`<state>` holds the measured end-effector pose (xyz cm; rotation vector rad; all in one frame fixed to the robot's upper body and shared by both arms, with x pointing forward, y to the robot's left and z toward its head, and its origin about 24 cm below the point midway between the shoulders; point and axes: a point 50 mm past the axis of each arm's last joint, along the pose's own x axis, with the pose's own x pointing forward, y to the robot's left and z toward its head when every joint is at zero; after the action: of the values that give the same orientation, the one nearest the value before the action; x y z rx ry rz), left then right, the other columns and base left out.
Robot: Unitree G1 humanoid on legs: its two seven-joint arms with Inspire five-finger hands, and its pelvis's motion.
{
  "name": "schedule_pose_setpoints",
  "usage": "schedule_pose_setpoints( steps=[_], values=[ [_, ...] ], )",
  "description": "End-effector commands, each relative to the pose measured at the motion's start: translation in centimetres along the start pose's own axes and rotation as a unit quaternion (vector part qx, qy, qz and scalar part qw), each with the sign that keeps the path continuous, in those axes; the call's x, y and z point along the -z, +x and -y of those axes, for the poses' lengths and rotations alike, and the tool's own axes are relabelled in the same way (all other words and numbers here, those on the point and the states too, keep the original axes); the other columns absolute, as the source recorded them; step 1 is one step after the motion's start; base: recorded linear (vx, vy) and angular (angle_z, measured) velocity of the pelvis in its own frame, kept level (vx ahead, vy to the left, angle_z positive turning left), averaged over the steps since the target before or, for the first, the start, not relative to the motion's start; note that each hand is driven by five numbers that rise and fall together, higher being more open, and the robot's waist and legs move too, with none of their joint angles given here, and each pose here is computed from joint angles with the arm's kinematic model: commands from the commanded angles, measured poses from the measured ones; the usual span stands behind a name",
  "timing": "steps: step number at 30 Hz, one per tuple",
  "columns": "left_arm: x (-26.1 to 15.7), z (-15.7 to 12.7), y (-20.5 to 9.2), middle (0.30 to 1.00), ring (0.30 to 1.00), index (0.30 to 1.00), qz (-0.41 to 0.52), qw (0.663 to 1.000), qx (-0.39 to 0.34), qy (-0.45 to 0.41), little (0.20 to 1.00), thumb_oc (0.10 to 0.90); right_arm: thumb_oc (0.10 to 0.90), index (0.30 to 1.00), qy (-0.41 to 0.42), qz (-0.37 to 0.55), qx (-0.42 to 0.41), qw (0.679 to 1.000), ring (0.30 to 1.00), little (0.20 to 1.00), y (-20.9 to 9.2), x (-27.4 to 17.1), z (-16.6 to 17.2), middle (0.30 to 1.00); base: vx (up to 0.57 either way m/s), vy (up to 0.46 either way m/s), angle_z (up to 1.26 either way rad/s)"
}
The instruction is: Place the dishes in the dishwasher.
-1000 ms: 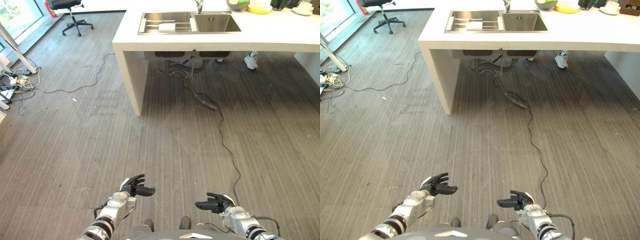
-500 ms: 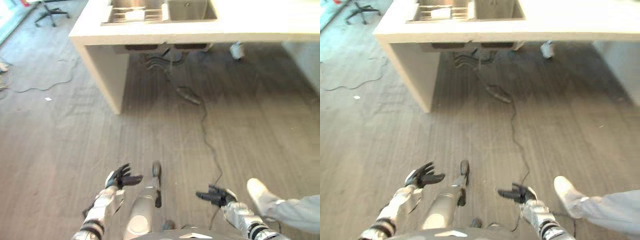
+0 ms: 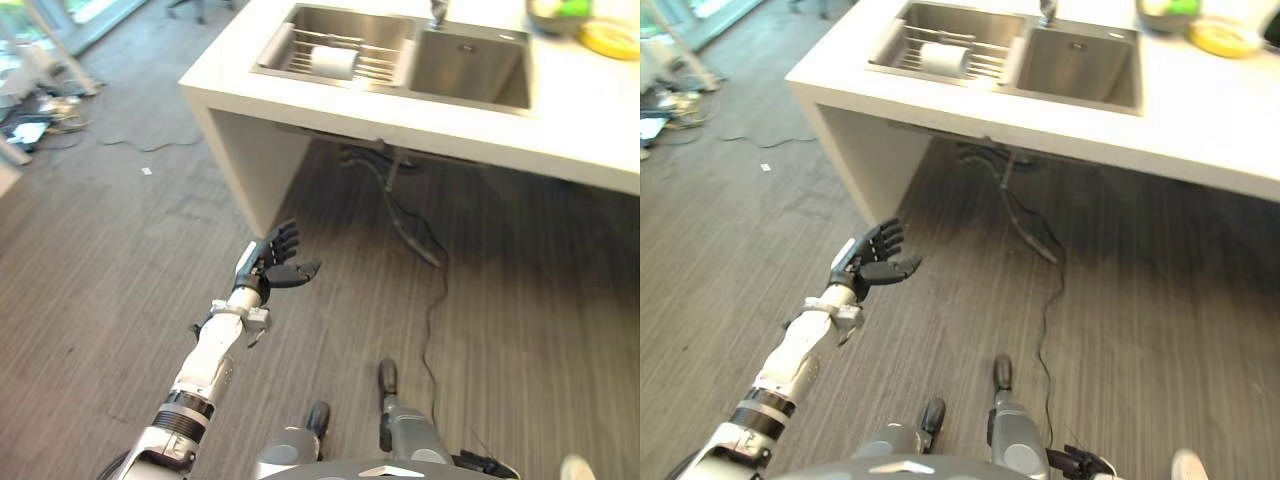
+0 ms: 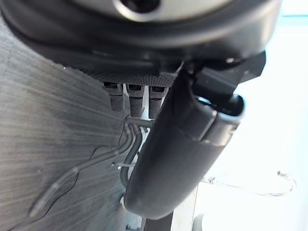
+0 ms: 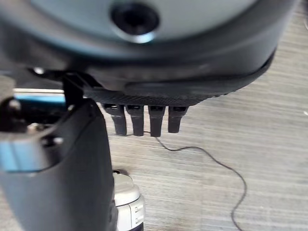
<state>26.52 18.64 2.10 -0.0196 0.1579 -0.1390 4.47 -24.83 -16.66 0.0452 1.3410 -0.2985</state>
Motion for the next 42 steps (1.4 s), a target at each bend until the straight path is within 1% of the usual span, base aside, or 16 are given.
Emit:
schedule_pose_setpoints(
  steps=[1,6,13,15,21,24,29,32,33,34,36,38,39,40,41,42],
  values=[
    [-2.7,2.4,0.5,0.900,0.900,0.900,0.077,0.995,0.061,-0.025,0.900,0.800,0.800,0.900,-0.011,0.009,0.003,1.000,0.900,0.900,0.0,-1.4,0.6,0.900,0.15,-0.230,0.61],
    [-1.7,2.2,0.1,0.900,0.900,0.900,0.058,0.996,0.050,-0.041,0.900,0.800,0.800,0.900,-0.040,0.007,0.008,0.999,0.900,0.900,0.0,-1.5,1.0,0.900,0.13,-0.226,0.57],
    [-1.0,3.2,-0.5,0.900,0.900,0.900,0.047,0.996,0.066,-0.045,0.900,0.800,0.800,0.900,-0.033,0.028,0.008,0.999,0.900,0.900,0.0,-2.7,0.9,0.900,0.16,-0.093,0.21],
    [-2.2,4.0,0.1,0.900,0.900,0.900,0.069,0.993,0.081,-0.041,0.900,0.800,0.800,0.900,-0.041,0.026,0.013,0.999,0.900,0.900,0.1,-2.8,0.8,0.900,0.26,0.033,-0.16],
    [-4.2,4.6,0.3,0.900,0.900,0.900,0.112,0.987,0.098,-0.051,0.900,0.800,0.800,0.900,-0.028,-0.003,0.017,0.999,0.900,0.900,0.0,-1.5,1.1,0.900,0.22,0.081,-0.16],
    [-6.0,4.1,-0.3,0.900,0.900,0.900,0.152,0.982,0.101,-0.049,0.900,0.800,0.800,0.900,-0.038,-0.024,0.005,0.999,0.900,0.900,0.0,-0.3,0.5,0.900,0.43,0.273,-0.54],
    [-7.0,3.8,-0.7,0.900,0.900,0.900,0.172,0.979,0.106,-0.033,0.900,0.800,0.800,0.900,-0.039,-0.028,-0.007,0.999,0.900,0.900,0.1,0.1,-0.2,0.900,0.25,0.191,-0.58],
    [-7.8,2.7,-1.2,0.900,0.900,0.900,0.193,0.978,0.080,-0.024,0.900,0.800,0.800,0.900,-0.031,-0.021,-0.011,0.999,0.900,0.900,0.2,-0.5,-0.6,0.900,0.13,0.256,-0.01],
    [-7.4,1.2,-1.4,0.900,0.900,0.900,0.196,0.979,0.042,-0.037,0.900,0.800,0.800,0.900,-0.037,-0.075,-0.018,0.996,0.900,0.900,-0.7,4.6,1.2,0.900,-0.03,0.255,0.12],
    [-7.1,0.4,-1.2,0.900,0.900,0.900,0.193,0.979,0.016,-0.054,0.900,0.800,0.800,0.900,-0.047,-0.089,-0.010,0.995,0.900,0.900,-1.0,5.0,2.5,0.900,-0.03,0.217,0.34],
    [-5.9,-1.0,-1.3,0.900,0.900,0.900,0.166,0.983,-0.027,-0.078,0.900,0.800,0.800,0.900,-0.067,-0.084,0.006,0.994,0.900,0.900,-1.1,4.4,3.7,0.900,0.11,0.102,0.11],
    [-2.5,-3.1,-2.8,0.900,0.900,0.900,0.108,0.984,-0.085,-0.110,0.900,0.800,0.800,0.900,-0.061,-0.086,0.029,0.994,0.900,0.900,-1.5,4.5,5.6,0.900,0.22,-0.026,-0.24],
    [-1.1,-3.6,-3.3,0.900,0.900,0.900,0.080,0.987,-0.096,-0.104,0.900,0.800,0.800,0.900,-0.065,-0.089,0.042,0.993,0.900,0.900,-1.7,4.5,6.5,0.900,0.17,-0.061,-0.05],
    [0.3,-5.0,-4.4,0.900,0.900,0.900,0.049,0.986,-0.126,-0.095,0.900,0.800,0.800,0.900,-0.054,-0.092,0.040,0.993,0.900,0.900,-1.7,4.5,6.5,0.900,0.13,-0.081,0.37],
    [1.8,-6.4,-6.1,0.900,0.900,0.900,0.023,0.981,-0.178,-0.070,0.900,0.800,0.800,0.900,-0.055,-0.106,0.050,0.992,0.900,0.900,-1.9,5.1,6.8,0.900,0.05,-0.086,0.65],
    [1.4,-7.2,-6.9,0.900,0.900,0.900,0.037,0.978,-0.199,-0.057,0.900,0.800,0.800,0.900,-0.052,-0.110,0.054,0.991,0.900,0.900,-2.1,5.6,7.0,0.900,0.05,-0.092,0.70]
  ],
)
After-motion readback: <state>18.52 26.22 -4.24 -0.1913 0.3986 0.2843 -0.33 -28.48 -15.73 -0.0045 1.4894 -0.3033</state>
